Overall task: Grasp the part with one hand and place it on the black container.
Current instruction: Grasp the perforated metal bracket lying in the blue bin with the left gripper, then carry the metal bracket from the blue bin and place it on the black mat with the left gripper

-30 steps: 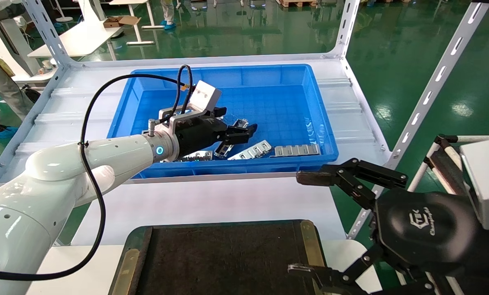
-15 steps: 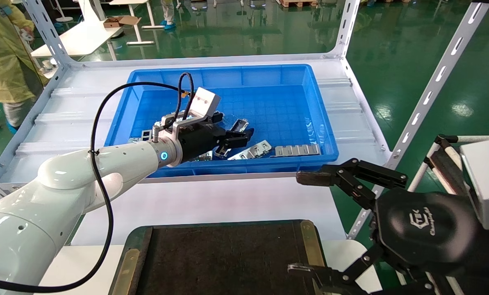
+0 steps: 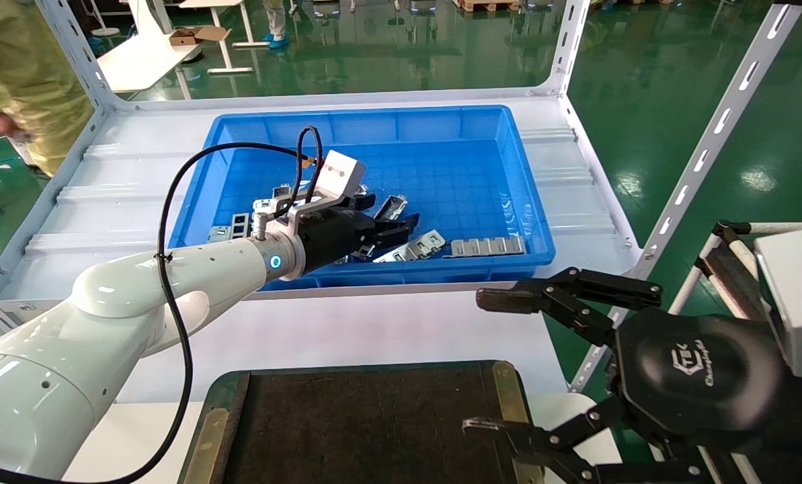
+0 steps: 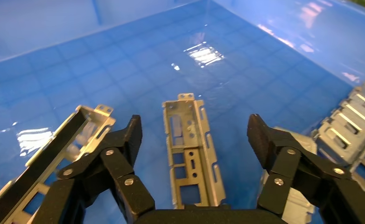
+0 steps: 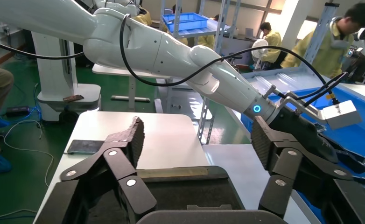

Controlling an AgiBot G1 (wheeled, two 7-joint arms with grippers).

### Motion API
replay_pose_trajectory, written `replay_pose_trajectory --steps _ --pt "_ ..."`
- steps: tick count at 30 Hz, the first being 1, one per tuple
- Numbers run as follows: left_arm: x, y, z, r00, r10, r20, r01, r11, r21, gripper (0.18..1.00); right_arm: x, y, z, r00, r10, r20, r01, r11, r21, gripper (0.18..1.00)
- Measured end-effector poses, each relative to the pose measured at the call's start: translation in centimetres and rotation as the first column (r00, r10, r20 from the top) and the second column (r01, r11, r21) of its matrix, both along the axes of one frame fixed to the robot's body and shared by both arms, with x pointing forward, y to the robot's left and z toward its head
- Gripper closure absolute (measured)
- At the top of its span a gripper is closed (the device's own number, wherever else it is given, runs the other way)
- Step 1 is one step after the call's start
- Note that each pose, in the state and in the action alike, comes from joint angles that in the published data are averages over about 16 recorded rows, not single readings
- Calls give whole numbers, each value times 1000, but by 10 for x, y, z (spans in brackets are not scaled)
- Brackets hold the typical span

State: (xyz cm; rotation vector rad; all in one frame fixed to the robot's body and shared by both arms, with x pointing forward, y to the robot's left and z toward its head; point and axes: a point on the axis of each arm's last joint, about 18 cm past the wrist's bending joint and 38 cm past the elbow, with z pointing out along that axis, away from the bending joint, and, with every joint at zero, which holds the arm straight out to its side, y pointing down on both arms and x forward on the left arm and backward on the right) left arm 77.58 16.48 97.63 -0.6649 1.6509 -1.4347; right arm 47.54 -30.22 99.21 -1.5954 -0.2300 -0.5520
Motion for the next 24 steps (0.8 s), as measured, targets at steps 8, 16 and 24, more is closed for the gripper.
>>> replay_pose_trajectory --steps 8,16,24 --pt "2 2 -4 1000 16 -9 -16 1000 -6 444 0 0 0 1000 0 0 0 1000 0 432" --pt "2 2 -4 1000 21 -11 -21 1000 -10 628 0 0 0 1000 0 0 0 1000 0 625" --pt "1 0 -1 1000 9 -9 -9 1000 -18 768 0 0 0 1000 0 0 0 1000 0 799"
